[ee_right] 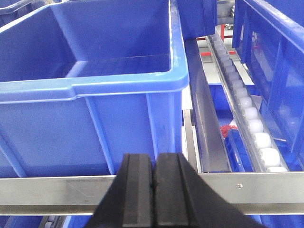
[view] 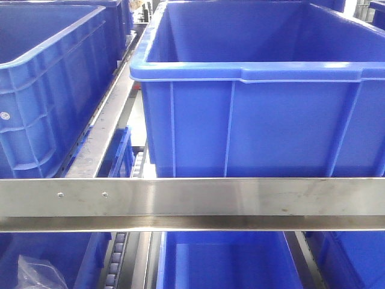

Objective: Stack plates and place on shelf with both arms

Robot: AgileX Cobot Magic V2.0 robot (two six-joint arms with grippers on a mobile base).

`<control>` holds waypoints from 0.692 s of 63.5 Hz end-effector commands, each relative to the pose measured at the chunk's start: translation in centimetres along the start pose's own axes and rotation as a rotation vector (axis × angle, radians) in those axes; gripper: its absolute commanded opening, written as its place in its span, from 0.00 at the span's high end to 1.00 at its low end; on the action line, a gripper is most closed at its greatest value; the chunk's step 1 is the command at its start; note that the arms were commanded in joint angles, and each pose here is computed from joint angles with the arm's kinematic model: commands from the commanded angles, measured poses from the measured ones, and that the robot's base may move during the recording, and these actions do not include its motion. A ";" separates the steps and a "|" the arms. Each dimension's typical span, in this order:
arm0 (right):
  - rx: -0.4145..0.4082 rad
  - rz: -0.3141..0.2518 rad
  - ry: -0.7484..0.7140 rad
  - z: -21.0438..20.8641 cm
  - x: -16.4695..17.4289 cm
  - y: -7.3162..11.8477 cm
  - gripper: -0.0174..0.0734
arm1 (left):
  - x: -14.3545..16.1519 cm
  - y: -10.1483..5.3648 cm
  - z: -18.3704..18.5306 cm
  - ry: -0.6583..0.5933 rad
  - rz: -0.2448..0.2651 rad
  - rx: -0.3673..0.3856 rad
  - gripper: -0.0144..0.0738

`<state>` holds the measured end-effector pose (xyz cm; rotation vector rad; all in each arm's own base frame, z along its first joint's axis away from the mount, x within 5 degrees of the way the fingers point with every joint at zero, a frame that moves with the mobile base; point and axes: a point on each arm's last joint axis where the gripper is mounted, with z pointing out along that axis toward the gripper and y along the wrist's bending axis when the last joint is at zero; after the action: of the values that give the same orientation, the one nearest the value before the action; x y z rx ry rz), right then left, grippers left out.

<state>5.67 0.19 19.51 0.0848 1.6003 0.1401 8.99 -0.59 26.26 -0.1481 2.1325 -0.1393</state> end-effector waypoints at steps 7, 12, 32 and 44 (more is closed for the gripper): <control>-0.015 -0.011 -0.105 -0.2 -0.8 0.1 0.75 | -1.4 -0.4 -0.4 -0.089 -0.005 0.031 0.73; -0.015 -0.011 -0.105 -0.2 -0.8 0.1 0.75 | -1.4 -0.4 -0.4 -0.089 -0.005 0.031 0.73; -0.015 -0.011 -0.105 -0.2 -0.8 0.1 0.75 | -0.2 0.2 -1.5 -0.272 0.062 0.047 0.73; -0.015 -0.011 -0.105 -0.2 -0.8 0.1 0.75 | 3.7 0.3 -0.7 -0.525 0.066 0.174 0.73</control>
<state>5.67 0.19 19.51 0.0844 1.6003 0.1398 6.82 -0.43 22.83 -0.0469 1.8079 -0.1569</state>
